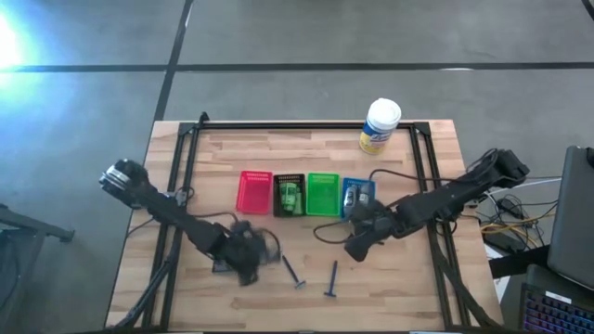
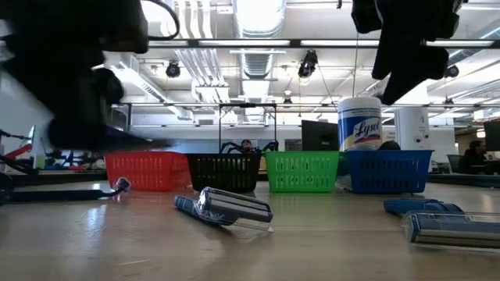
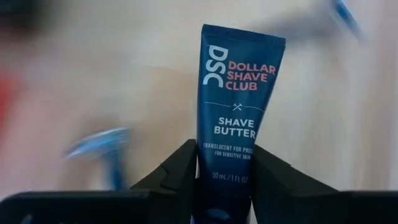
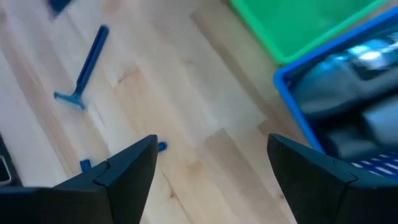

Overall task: Pick & Place Travel size toiletries
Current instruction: Put the blue shave cream into the red bin

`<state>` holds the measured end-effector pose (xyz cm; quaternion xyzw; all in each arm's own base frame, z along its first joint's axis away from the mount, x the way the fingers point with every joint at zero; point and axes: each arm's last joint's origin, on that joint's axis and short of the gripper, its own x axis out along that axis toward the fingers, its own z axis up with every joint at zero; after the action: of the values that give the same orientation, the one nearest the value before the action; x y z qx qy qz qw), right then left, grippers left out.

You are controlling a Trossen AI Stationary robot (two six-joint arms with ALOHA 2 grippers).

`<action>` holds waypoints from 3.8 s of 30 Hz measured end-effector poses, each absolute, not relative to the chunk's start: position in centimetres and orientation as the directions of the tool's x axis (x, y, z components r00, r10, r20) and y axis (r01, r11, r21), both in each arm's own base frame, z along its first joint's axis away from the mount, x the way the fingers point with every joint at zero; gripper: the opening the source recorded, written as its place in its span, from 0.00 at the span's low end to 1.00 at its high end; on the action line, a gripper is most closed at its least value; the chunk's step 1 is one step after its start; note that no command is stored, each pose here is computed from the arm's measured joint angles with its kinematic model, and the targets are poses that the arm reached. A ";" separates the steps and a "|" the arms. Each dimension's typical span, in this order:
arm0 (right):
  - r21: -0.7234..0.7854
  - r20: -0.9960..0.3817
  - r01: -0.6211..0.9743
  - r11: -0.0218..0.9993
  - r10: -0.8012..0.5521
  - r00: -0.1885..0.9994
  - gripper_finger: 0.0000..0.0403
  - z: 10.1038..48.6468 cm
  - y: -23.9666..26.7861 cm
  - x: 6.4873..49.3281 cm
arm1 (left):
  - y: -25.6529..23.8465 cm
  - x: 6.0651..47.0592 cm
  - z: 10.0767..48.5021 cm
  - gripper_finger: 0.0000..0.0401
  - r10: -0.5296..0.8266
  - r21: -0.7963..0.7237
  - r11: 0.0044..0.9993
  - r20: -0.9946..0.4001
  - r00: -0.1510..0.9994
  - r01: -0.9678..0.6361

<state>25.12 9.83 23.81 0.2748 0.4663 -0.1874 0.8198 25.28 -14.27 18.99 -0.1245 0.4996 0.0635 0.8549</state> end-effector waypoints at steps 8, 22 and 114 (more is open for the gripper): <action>0.255 -0.859 0.663 0.704 -0.149 0.489 0.77 24.6 8.6 24.3 | -9.1 23.5 22.7 0.28 0.370 -0.347 0.463 -0.760 0.534 -0.815; 0.247 -0.858 0.671 0.699 -0.164 0.487 0.86 24.4 8.5 24.4 | 0.0 25.0 18.8 0.41 0.426 -0.209 0.263 -0.851 0.308 -0.942; 0.193 -0.884 0.724 0.662 -0.202 0.421 0.77 23.9 5.4 24.7 | -0.8 22.6 25.4 0.31 0.284 -0.378 0.484 -0.785 0.550 -0.789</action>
<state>24.67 5.44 23.90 0.2888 0.4517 -0.2925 0.7918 22.65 -0.80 25.41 -0.3795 0.3328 0.3379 0.7944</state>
